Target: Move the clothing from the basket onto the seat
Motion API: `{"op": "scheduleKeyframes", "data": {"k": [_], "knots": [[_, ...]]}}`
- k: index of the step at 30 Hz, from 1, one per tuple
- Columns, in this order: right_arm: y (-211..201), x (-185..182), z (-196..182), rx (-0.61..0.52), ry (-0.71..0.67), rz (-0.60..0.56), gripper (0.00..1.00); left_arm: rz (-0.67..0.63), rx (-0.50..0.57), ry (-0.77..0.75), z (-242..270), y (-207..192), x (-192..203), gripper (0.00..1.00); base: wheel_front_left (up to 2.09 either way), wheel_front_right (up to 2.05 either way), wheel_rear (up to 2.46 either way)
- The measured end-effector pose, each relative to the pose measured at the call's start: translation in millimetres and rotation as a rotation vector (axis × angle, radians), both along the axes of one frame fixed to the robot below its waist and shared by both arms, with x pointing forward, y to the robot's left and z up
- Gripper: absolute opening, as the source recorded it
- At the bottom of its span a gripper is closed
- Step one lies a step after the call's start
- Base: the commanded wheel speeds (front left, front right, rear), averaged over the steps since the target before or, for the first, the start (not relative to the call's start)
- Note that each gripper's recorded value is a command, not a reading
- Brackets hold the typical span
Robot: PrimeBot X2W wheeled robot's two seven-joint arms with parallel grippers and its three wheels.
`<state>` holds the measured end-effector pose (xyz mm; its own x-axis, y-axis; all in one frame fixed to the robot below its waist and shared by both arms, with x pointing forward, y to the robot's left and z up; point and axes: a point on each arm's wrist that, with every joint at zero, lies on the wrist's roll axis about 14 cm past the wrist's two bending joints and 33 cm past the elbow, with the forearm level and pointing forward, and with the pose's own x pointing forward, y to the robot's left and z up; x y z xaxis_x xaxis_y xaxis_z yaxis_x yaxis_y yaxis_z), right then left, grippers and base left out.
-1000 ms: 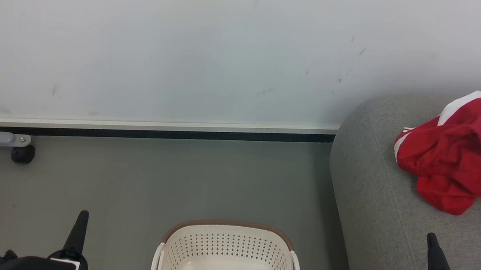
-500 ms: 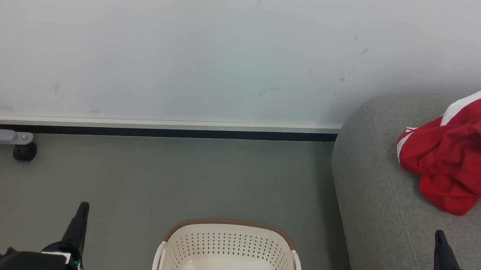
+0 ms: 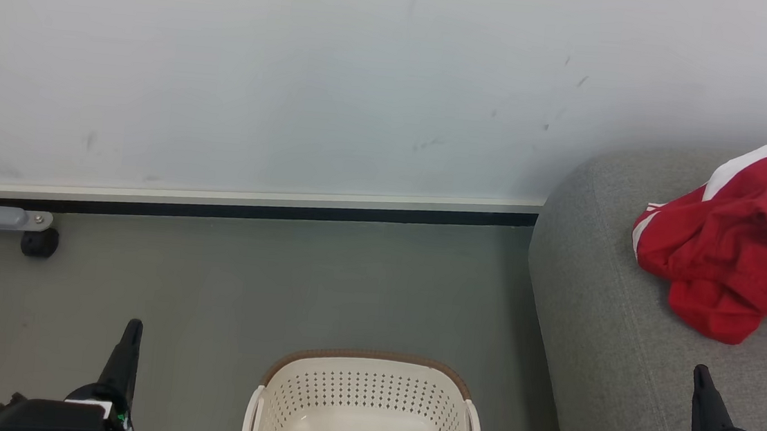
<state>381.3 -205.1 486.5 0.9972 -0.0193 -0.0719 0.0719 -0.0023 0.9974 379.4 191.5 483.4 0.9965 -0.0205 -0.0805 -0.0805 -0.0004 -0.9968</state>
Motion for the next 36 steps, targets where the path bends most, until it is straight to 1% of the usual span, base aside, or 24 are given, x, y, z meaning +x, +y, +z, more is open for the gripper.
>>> {"op": "scheduleKeyframes", "data": {"k": [36], "knots": [[0.0, 0.0, -0.1, 0.0, 0.0, 0.0, 0.0, 0.0, 0.0, 0.001, -0.2, -0.1, -0.1, 0.0, 0.0, 0.0, 0.0]]}}
